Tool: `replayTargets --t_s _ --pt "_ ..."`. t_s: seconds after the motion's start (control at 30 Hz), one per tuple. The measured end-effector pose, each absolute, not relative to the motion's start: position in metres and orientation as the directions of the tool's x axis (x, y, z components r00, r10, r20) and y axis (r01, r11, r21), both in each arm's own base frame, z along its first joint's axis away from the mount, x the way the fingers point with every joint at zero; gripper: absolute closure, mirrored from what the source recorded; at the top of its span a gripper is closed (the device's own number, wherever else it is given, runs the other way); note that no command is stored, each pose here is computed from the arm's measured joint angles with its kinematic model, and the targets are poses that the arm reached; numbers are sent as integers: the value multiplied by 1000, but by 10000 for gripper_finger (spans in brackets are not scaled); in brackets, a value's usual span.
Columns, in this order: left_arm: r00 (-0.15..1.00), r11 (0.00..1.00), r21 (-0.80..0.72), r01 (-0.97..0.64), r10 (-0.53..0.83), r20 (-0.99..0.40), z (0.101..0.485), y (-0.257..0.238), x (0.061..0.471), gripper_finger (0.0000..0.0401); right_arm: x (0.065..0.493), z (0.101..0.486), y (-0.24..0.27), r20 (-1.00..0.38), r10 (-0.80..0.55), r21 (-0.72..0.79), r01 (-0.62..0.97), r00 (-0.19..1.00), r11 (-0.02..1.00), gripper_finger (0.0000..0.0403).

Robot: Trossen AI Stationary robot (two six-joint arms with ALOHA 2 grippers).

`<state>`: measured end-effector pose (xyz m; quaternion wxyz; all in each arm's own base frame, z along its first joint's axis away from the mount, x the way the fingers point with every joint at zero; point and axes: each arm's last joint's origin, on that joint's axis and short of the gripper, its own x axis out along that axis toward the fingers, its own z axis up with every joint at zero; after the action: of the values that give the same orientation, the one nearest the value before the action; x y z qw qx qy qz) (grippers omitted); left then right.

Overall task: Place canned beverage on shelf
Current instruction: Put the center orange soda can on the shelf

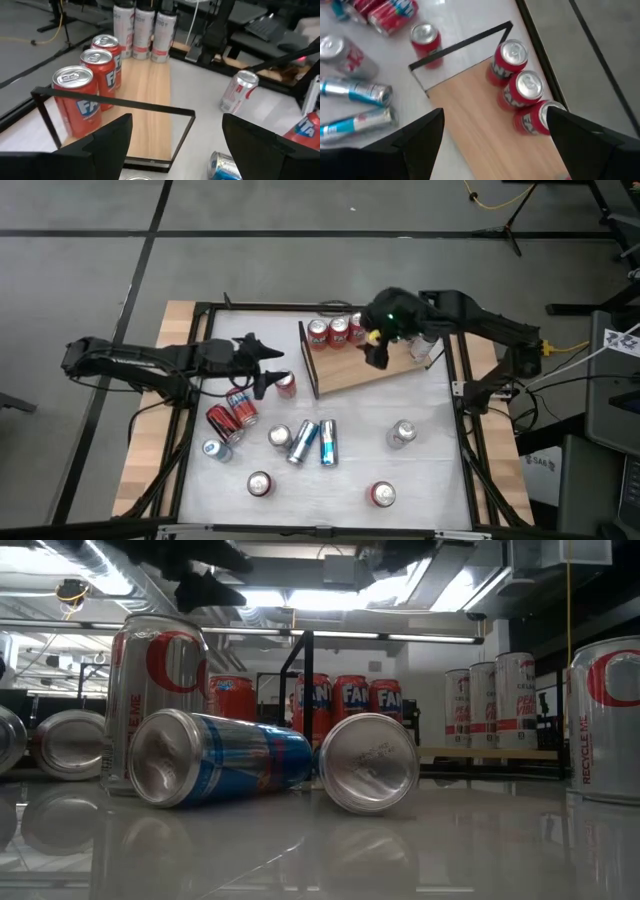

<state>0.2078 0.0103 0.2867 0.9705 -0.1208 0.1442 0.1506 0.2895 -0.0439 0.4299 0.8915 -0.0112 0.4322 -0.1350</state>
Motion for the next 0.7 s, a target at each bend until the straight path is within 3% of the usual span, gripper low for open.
replayTargets --t_s 0.17,0.53,0.7 --pt "867 907 -165 -388 299 -397 301 12 223 99 279 428 -23 -774 -227 -156 170 591 973 62" --pt "825 856 -133 -499 423 -375 312 16 230 99 240 382 -5 -702 -179 -125 129 690 984 61" --pt "830 862 -142 -487 407 -381 312 15 230 99 229 362 -4 -690 -147 -84 122 709 989 61"
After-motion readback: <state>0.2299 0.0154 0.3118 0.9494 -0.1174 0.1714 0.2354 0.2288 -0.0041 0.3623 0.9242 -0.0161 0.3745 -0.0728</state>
